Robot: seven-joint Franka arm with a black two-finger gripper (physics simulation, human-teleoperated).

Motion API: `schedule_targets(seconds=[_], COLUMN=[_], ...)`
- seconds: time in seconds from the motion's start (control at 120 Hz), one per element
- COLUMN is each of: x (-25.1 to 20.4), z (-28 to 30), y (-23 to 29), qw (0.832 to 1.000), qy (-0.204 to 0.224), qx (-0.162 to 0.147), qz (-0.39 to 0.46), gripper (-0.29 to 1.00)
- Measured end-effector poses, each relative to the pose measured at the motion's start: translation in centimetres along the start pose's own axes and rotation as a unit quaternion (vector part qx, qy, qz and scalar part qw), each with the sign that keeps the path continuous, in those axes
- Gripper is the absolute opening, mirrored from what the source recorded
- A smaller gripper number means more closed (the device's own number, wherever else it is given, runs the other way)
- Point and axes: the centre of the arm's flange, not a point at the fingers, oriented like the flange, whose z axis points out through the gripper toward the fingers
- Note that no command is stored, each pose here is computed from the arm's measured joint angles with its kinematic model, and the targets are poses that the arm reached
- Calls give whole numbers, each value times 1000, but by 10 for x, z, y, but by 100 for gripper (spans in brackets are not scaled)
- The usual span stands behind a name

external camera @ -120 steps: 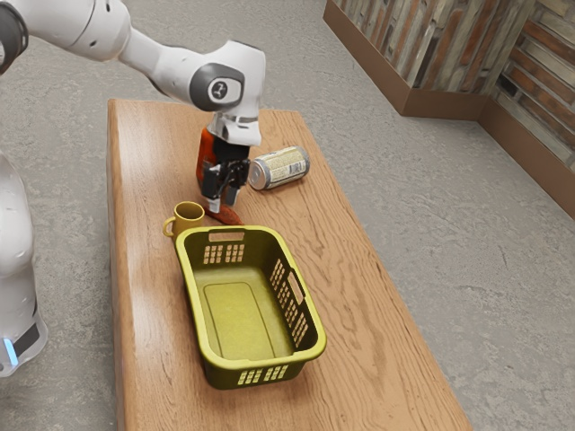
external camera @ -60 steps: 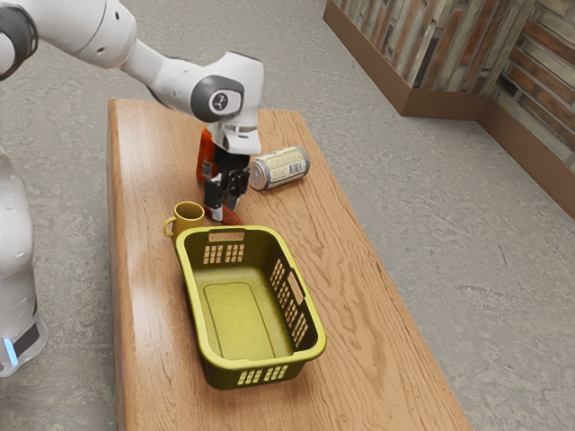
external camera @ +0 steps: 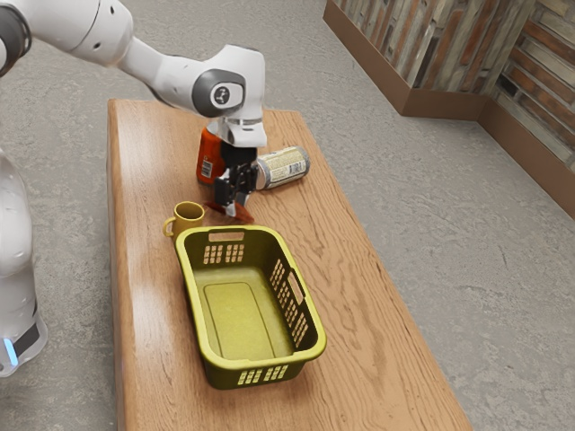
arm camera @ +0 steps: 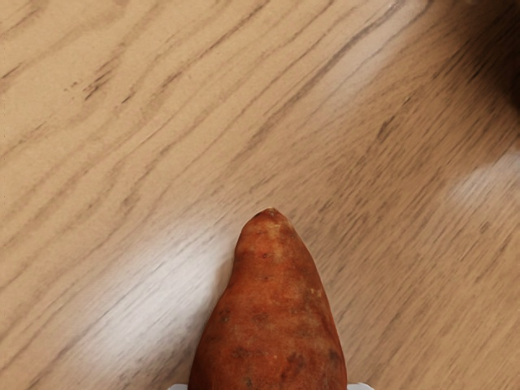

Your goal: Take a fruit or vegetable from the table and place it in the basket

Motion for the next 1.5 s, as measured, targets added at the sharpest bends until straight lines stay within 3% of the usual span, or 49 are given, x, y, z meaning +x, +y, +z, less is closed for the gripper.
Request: schedule_targets(seconds=[0.083, 0.217, 0.4, 0.658, 1.017, 1.158, 1.333, 1.383, 1.45, 1.5], x=[16, 76, 147, 143, 161, 165, 168, 202, 239, 265], z=[-24, -89, -137, -96, -50, -49, -52, -67, -61, -104], y=[2, 23, 119, 207, 239, 248, 239, 209, 142, 142], qw=[1000, 993, 975, 977, 987, 988, 991, 994, 986, 977], qy=[15, 46, 74, 57, 28, 30, 35, 72, 146, 154], qx=[22, 84, 129, 98, 62, 57, 58, 46, -2, 34], qz=[14, 72, 167, 183, 148, 138, 112, 72, -79, -144], gripper=[16, 17, 18, 18, 17, 49, 64, 66, 68, 69])
